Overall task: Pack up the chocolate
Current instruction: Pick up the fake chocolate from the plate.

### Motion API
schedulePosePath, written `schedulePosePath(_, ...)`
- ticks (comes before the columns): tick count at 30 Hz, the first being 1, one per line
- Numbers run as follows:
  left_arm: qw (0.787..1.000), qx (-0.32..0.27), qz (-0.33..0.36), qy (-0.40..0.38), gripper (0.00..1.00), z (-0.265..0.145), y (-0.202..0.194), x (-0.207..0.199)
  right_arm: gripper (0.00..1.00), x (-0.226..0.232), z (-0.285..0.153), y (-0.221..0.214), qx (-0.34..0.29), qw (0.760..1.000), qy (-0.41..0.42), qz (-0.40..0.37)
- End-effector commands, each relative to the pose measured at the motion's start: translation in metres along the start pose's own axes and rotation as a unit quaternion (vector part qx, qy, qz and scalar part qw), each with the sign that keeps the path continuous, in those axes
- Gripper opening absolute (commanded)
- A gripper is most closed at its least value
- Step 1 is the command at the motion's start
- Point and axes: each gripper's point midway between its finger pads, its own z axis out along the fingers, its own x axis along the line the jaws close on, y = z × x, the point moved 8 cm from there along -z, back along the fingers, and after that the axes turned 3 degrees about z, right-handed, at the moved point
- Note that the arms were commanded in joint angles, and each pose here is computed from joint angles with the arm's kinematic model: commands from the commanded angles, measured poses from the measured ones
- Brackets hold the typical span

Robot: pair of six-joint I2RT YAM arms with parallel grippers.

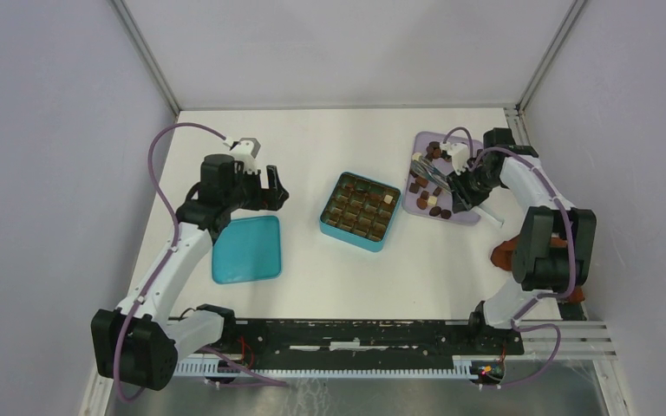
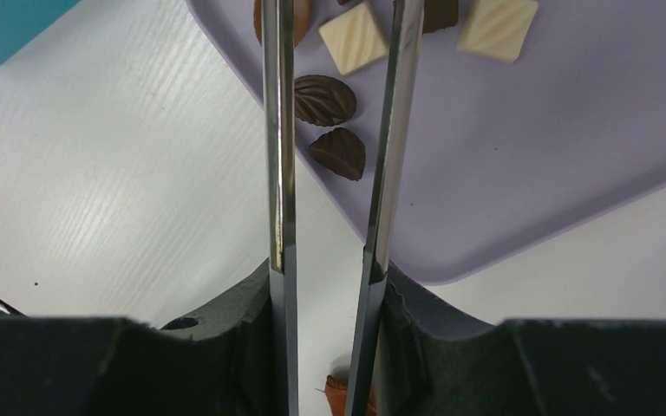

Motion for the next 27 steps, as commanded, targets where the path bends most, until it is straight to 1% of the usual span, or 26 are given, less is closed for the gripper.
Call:
schedulePosePath(1, 0.999, -0.018, 0.030, 0.006, 0.93, -0.003, 0.005, 0.003, 0.39, -0.011, 0.002, 0.010, -0.005, 1.000, -0.030, 0.010)
schedulePosePath(9, 0.999, -0.018, 0.030, 0.000, 0.93, -0.003, 0.005, 0.001, 0.40, -0.015, 0.018, 0.016, 0.017, 0.999, -0.036, 0.013)
schedulePosePath(18, 0.999, -0.015, 0.029, -0.009, 0.92, -0.002, 0.004, 0.000, 0.41, -0.021, 0.019, 0.021, 0.023, 0.998, -0.051, 0.015)
schedulePosePath(27, 0.999, -0.013, 0.028, -0.016, 0.91, -0.002, 0.004, -0.001, 0.41, -0.023, 0.026, 0.027, 0.030, 0.998, -0.049, 0.013)
